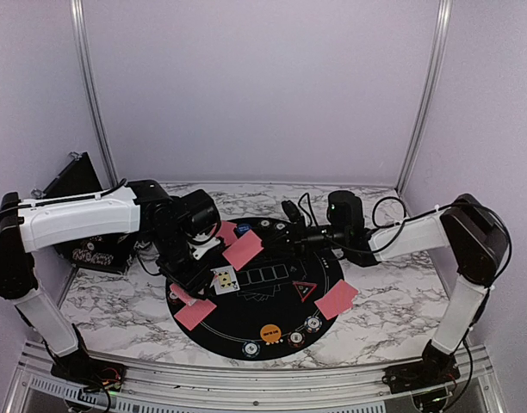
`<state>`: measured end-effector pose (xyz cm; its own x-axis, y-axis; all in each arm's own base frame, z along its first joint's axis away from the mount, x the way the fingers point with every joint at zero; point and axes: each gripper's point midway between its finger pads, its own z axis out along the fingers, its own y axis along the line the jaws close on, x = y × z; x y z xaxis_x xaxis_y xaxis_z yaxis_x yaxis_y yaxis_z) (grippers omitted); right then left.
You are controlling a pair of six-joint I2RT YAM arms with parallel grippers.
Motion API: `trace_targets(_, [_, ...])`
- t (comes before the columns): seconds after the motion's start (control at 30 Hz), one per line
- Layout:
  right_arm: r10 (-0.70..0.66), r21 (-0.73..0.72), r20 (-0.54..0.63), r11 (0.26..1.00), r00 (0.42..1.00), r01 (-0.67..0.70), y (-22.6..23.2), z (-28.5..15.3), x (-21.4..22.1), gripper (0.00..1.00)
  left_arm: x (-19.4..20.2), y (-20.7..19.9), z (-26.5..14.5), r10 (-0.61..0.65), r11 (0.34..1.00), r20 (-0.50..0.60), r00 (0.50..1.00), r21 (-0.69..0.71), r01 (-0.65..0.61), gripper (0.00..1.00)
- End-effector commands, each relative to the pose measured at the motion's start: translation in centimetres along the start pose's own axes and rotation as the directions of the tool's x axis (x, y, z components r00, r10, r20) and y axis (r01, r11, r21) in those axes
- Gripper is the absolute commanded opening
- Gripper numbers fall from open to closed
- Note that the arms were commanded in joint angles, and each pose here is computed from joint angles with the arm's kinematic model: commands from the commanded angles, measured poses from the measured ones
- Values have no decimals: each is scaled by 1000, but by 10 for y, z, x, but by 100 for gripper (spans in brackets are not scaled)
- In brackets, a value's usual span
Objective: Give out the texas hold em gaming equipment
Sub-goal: Flop the poker card in the community card area.
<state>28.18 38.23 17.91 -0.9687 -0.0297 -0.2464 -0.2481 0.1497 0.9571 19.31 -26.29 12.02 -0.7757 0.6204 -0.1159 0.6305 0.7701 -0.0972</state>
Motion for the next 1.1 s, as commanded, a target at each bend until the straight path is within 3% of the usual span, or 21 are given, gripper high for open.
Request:
trace_targets(0.0, [-128,88,55,988,990,123,-11,-25,-20,0,4,2,-6,-2,1000,12,1000,-4,2,58])
trace_targets(0.1, [-281,250,53,933,958,260,-28,-35,-35,0,4,2,-7,-5,1000,15,1000,-4,5,58])
trace_targets(0.3, [-561,505,-16,710,828,491,-48,-52,-61,0,6,4,-8,-11,1000,17,1000,-5,11,58])
trace_targets(0.4, [-677,586,-80,562,732,584,-49,-51,-70,0,7,5,-8,-16,1000,17,1000,-4,16,58])
trace_targets(0.53, [-796,648,-232,303,560,699,-45,-33,-73,0,6,6,-8,-18,1000,19,1000,-5,18,58])
trace_targets(0.63, [-827,639,-338,150,450,755,-48,-16,-68,0,6,7,-8,-20,1000,21,1000,-5,20,58])
trace_targets(0.77, [-827,623,-437,4,353,782,-56,0,-61,0,8,8,-9,-26,1000,20,999,-5,26,58])
trace_targets(0.97, [-818,584,-529,-157,227,796,-62,19,-45,0,8,9,-10,-34,999,23,999,-4,34,58])
trace_targets(1.07, [-828,576,-530,-191,185,795,-60,23,-40,0,9,9,-9,-36,999,22,999,-6,36,58])
